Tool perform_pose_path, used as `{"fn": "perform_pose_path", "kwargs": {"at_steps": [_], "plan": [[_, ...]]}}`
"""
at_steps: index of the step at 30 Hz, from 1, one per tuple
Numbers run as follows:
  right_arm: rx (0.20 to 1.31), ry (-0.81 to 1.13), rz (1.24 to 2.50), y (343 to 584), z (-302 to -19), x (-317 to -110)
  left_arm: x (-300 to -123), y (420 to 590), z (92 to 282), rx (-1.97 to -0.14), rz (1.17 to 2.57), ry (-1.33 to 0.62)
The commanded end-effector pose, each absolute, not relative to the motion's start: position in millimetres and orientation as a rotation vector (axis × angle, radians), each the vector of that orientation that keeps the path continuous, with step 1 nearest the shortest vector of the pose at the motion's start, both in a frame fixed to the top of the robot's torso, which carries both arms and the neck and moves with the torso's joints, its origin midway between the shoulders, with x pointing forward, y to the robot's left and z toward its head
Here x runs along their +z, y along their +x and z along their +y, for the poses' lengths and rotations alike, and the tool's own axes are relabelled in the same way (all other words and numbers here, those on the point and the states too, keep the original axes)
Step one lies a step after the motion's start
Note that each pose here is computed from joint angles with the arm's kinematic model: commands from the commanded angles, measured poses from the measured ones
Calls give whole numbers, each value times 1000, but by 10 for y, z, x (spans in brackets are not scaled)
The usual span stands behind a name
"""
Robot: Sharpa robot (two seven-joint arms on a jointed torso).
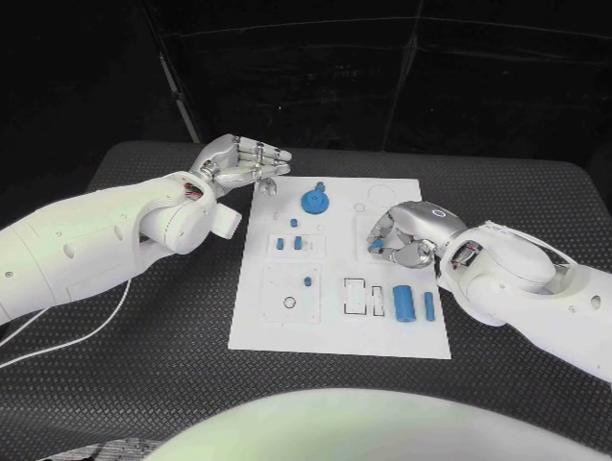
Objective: Assemble the parts on the task board
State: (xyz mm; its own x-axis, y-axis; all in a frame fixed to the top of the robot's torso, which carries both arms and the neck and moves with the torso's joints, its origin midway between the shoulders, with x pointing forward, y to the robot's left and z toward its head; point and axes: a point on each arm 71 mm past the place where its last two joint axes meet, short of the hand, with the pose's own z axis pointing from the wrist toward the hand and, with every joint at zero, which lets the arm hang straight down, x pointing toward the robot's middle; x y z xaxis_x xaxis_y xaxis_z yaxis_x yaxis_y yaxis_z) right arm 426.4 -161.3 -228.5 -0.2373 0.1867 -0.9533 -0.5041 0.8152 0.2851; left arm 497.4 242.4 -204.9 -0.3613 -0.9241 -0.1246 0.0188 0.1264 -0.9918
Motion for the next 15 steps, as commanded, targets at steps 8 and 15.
{"fn": "perform_pose_path", "kwargs": {"at_steps": [8, 15], "plan": [[636, -251, 1638, 4252, -1600, -2235, -2037, 4973, 2413, -1386, 1538, -916], [683, -251, 1591, 4174, -1539, -2145, -2038, 4971, 2417, -1386, 1539, -916]]}}
